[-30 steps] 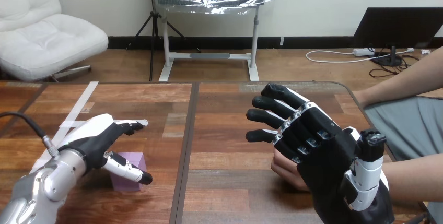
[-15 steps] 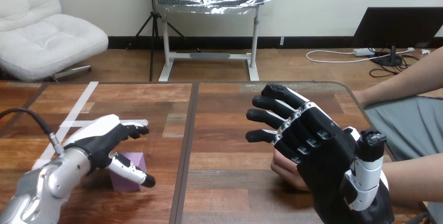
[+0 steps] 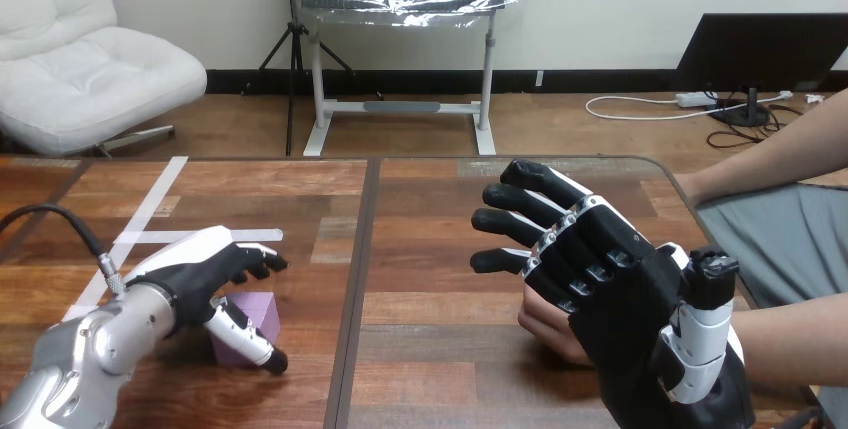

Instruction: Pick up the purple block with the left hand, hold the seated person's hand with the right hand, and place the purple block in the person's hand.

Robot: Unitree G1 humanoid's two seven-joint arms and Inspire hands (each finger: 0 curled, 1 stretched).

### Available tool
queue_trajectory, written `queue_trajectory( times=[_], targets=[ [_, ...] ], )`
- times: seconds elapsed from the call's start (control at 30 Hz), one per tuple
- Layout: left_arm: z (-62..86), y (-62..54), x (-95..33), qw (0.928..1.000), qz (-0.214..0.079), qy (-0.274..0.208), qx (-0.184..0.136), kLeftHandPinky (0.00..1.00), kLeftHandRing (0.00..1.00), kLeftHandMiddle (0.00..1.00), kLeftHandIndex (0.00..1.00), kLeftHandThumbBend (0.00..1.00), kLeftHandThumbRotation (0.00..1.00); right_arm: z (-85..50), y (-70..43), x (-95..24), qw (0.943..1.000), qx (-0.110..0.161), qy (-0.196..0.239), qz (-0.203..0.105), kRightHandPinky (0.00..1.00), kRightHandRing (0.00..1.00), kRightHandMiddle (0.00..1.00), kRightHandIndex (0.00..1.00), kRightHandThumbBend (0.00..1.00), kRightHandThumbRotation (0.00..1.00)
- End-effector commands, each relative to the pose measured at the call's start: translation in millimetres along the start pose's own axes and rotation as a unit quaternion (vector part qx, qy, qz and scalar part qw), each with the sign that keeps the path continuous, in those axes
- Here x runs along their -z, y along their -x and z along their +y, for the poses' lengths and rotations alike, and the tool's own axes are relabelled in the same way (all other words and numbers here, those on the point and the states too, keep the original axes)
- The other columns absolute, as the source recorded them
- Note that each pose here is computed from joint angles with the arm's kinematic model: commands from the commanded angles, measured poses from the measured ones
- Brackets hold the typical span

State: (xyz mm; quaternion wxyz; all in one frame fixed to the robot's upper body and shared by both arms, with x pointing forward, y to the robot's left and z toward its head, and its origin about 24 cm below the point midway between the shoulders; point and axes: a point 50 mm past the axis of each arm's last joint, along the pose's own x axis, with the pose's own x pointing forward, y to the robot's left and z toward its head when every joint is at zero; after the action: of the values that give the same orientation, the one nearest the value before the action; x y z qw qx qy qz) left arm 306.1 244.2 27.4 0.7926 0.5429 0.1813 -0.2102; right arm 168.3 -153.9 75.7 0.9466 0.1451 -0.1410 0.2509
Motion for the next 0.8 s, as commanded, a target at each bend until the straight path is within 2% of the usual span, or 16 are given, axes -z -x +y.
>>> queue_trajectory(
  times=[0.0, 0.4, 0.77],
  targets=[
    [34.6, -1.1, -16.8, 0.9988, -0.017, -0.033, -0.033, 0.96, 0.87, 0.86, 0.84, 1.0, 0.11, 0.7, -12.1, -10.6, 0.999, -0.01, 0.006, -0.043, 0.7, 0.81, 0.82, 0.83, 0.9, 0.94],
    [35.4, -2.3, -18.5, 0.9991, -0.008, -0.04, -0.007, 0.97, 0.87, 0.85, 0.82, 0.97, 0.07, 0.9, -12.2, -10.6, 0.999, -0.008, 0.007, -0.044, 0.7, 0.82, 0.83, 0.83, 0.9, 0.94],
    [35.7, -2.9, -19.8, 0.9987, -0.006, -0.05, -0.004, 0.96, 0.86, 0.84, 0.8, 0.97, 0.03, 0.6, -11.6, -10.8, 0.999, -0.006, 0.004, -0.043, 0.71, 0.82, 0.82, 0.83, 0.9, 0.94]
  ],
)
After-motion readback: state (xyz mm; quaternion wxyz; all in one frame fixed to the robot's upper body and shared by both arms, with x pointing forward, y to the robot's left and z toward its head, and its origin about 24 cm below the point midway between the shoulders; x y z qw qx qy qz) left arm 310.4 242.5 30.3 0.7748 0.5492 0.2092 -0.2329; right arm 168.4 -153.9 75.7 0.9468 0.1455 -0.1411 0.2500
